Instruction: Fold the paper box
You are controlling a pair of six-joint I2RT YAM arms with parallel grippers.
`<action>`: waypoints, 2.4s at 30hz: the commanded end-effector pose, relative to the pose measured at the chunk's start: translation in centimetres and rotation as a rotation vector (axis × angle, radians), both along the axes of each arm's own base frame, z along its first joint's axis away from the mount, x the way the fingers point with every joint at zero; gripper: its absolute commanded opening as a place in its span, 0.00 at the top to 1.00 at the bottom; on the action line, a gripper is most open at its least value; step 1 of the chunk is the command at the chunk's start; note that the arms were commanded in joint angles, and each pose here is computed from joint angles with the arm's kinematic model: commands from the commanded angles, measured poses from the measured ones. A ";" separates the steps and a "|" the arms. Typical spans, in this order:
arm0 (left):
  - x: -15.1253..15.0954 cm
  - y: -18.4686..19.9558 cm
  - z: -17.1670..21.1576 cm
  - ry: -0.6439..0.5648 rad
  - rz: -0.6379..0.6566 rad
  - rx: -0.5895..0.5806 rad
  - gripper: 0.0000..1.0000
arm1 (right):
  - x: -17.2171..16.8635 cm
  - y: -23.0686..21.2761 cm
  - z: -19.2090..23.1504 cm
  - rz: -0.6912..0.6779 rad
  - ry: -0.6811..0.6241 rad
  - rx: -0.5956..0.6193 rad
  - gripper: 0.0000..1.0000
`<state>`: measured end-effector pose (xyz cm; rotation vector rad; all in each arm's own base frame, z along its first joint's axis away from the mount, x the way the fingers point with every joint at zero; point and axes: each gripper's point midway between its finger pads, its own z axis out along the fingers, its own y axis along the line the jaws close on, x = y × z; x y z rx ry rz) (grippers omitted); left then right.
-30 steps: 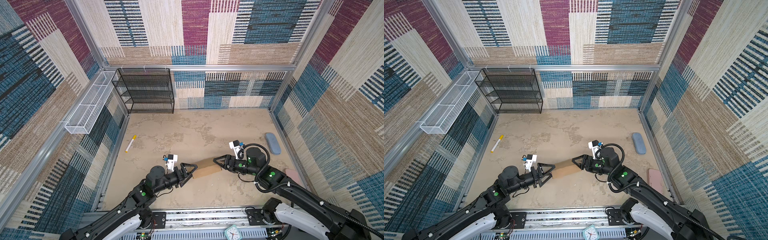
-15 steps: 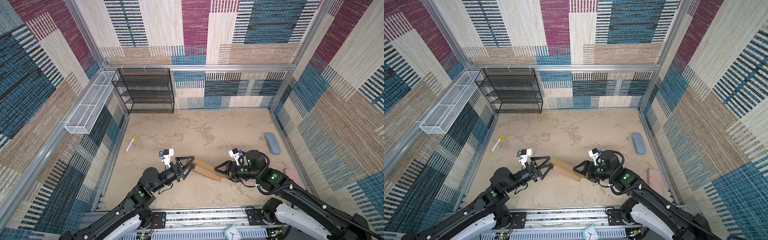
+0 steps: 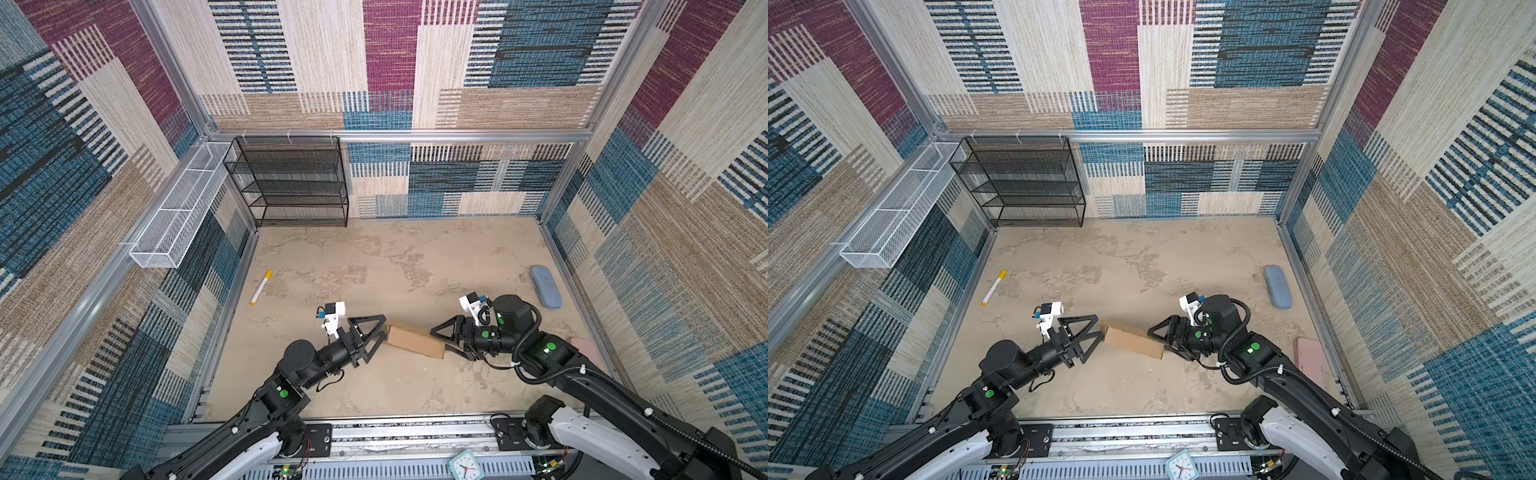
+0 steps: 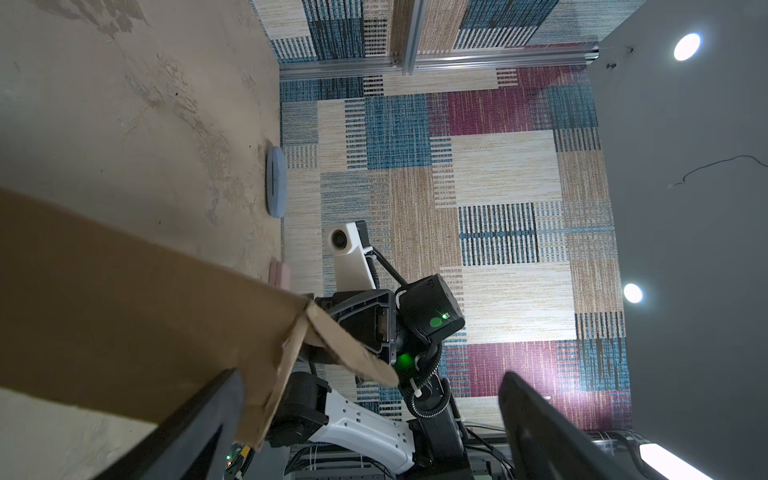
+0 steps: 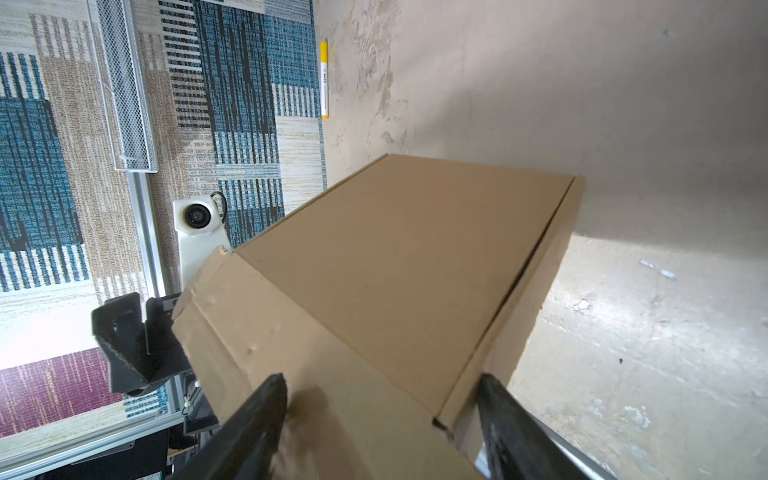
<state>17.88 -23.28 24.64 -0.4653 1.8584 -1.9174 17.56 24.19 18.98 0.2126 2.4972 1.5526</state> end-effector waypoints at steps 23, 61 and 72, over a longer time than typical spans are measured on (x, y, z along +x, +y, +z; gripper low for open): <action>-1.0 0.6 -5.4 0.195 -0.012 0.084 0.01 | 0.1 1.2 2.2 0.104 -0.019 0.112 0.25; -0.9 3.9 -2.4 0.011 0.073 0.381 0.01 | 2.5 -4.1 -0.1 -0.046 -0.129 -0.108 0.21; -0.8 5.4 -0.8 -0.267 -0.049 0.878 0.01 | 5.2 -6.4 3.3 -0.080 -0.406 -0.315 0.22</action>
